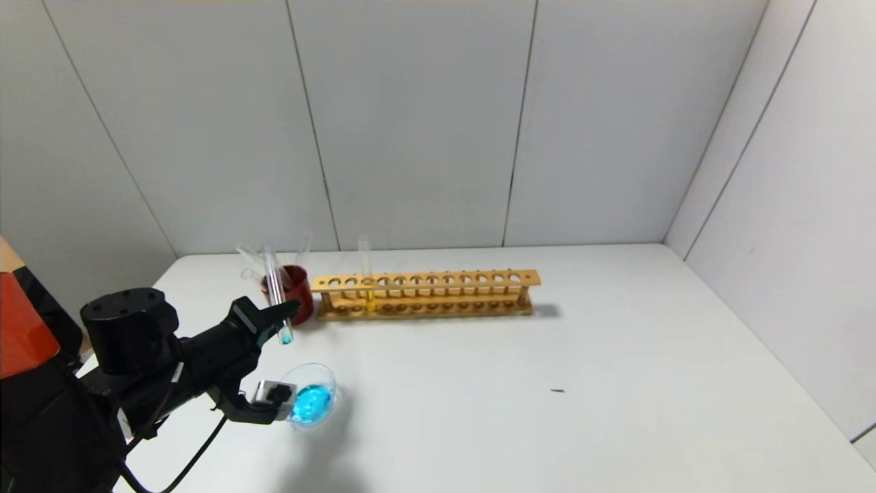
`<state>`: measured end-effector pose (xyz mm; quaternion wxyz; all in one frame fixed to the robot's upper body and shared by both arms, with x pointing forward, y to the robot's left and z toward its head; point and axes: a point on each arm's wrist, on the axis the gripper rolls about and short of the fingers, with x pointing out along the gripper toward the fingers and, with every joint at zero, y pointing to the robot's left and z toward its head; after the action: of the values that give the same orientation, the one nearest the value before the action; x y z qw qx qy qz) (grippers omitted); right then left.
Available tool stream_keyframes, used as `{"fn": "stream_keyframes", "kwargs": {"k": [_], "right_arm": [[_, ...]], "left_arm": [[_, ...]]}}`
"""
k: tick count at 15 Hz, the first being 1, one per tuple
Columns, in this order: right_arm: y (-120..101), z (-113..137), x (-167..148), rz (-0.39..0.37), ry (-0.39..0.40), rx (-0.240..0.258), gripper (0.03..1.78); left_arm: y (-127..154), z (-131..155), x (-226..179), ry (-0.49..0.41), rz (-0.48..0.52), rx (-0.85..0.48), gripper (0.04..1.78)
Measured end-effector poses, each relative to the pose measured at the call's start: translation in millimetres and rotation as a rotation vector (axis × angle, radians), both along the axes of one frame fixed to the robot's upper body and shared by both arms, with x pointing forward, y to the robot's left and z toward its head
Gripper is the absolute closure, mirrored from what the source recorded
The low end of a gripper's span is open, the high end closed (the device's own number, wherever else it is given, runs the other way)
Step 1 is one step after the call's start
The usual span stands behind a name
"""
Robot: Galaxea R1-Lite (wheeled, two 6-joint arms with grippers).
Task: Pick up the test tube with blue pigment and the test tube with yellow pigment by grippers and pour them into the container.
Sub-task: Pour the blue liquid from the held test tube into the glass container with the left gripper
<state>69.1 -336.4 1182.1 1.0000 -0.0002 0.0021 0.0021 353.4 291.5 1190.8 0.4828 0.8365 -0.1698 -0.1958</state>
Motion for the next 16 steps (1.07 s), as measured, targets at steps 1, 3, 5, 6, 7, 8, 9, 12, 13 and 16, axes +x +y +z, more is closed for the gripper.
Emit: {"fn": "stream_keyframes", "kwargs": {"k": [1, 3, 5, 6, 7, 8, 9, 12, 13, 16], "right_arm": [[0, 0, 0, 0.000, 0.000, 0.000, 0.06], [0, 0, 0, 0.000, 0.000, 0.000, 0.06], [0, 0, 0, 0.000, 0.000, 0.000, 0.06], [0, 0, 0, 0.000, 0.000, 0.000, 0.06], [0, 0, 0, 0.000, 0.000, 0.000, 0.06], [0, 0, 0, 0.000, 0.000, 0.000, 0.06], [0, 0, 0, 0.000, 0.000, 0.000, 0.06], [0, 0, 0, 0.000, 0.000, 0.000, 0.06], [0, 0, 0, 0.000, 0.000, 0.000, 0.06], [0, 0, 0, 0.000, 0.000, 0.000, 0.06]], "left_arm": [[0, -1, -1, -0.010, -0.002, 0.001, 1.49], [0, -5, -3, -0.002, -0.003, 0.004, 1.49], [0, -8, -5, 0.013, -0.003, 0.006, 1.49], [0, -9, -6, 0.018, -0.003, 0.006, 1.49], [0, -9, -6, 0.020, -0.004, 0.006, 1.49], [0, -9, -6, 0.021, -0.004, 0.007, 1.49], [0, -9, -7, 0.021, -0.004, 0.007, 1.49], [0, -9, -7, 0.020, -0.001, 0.007, 1.49], [0, -8, -7, 0.019, 0.003, 0.008, 1.49], [-1, -5, -11, 0.024, 0.029, -0.012, 1.49]]}}
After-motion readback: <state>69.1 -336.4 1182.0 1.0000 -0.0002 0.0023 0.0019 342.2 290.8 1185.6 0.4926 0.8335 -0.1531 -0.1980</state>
